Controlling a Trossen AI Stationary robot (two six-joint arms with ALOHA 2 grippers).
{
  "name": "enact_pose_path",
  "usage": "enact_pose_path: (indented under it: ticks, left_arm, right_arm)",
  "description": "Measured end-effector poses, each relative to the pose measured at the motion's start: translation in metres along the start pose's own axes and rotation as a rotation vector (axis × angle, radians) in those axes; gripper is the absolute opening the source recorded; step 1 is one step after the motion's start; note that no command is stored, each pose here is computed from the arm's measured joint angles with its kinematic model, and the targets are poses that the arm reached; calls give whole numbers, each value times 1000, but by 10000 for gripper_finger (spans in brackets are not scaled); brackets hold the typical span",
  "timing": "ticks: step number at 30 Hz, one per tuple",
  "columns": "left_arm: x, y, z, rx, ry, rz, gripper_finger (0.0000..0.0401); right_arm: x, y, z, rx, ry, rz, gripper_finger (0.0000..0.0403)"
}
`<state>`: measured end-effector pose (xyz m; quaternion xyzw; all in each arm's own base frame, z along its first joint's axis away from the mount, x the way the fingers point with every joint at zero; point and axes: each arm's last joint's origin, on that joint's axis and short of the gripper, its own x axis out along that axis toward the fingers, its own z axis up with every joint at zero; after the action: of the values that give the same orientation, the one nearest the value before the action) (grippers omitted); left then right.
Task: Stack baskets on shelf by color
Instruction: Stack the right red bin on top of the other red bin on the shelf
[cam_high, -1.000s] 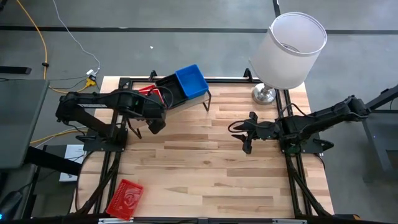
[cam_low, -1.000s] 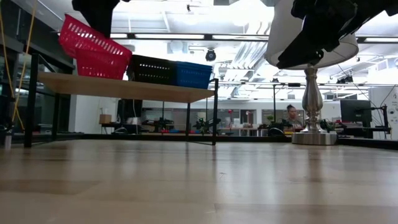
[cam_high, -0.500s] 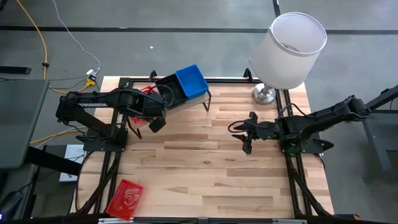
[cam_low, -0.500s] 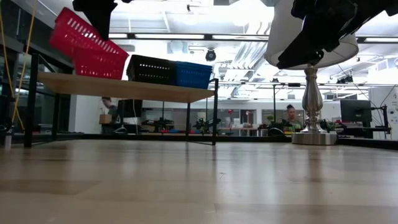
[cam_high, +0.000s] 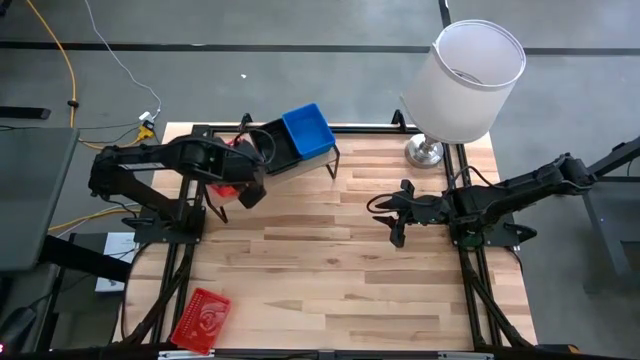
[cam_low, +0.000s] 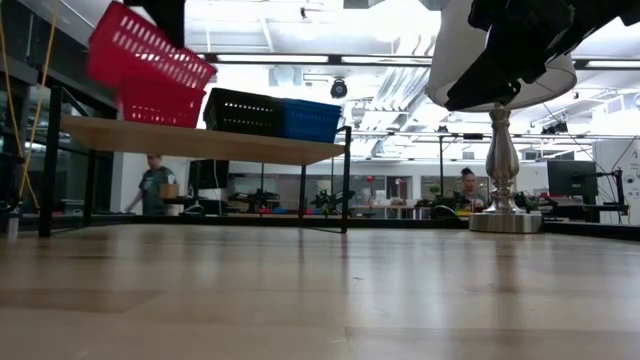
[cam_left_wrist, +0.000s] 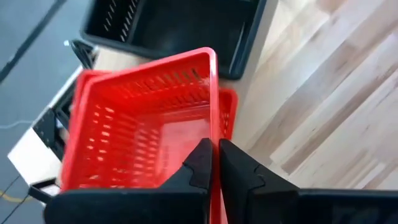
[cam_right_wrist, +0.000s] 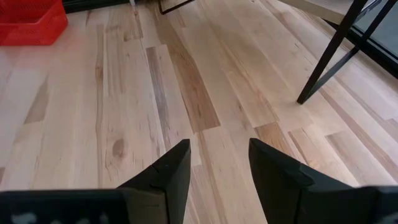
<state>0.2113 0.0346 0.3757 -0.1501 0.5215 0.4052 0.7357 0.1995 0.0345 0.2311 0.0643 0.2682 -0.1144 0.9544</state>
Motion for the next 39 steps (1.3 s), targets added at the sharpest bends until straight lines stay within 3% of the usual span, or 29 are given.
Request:
enact_pose_path:
  ticks: [7,16,26,29,34,36,39]
  left_arm:
    - [-23,8,9,-2,-112,-7,5]
    - [-43,0,4,154,-238,23,5]
    - [-66,-37,-35,697,-354,-28,2]
    - [-70,-43,-51,933,-341,-66,2]
    - [-74,-52,-68,1431,-356,-84,5]
    - [-74,-53,-68,1517,-376,-42,5]
    - [-74,-52,-67,1523,-392,19,6]
  right_arm:
    - [0,0,0,1,0,0,151]
    - [0,0,0,1,0,0,151]
    - [0,0,0,19,-2,-5,151]
    - [0,0,0,20,-2,-5,151]
    - [0,0,0,25,-2,-5,151]
    - [0,0,0,26,-3,-5,151]
    - [0,0,0,26,-4,-5,151]
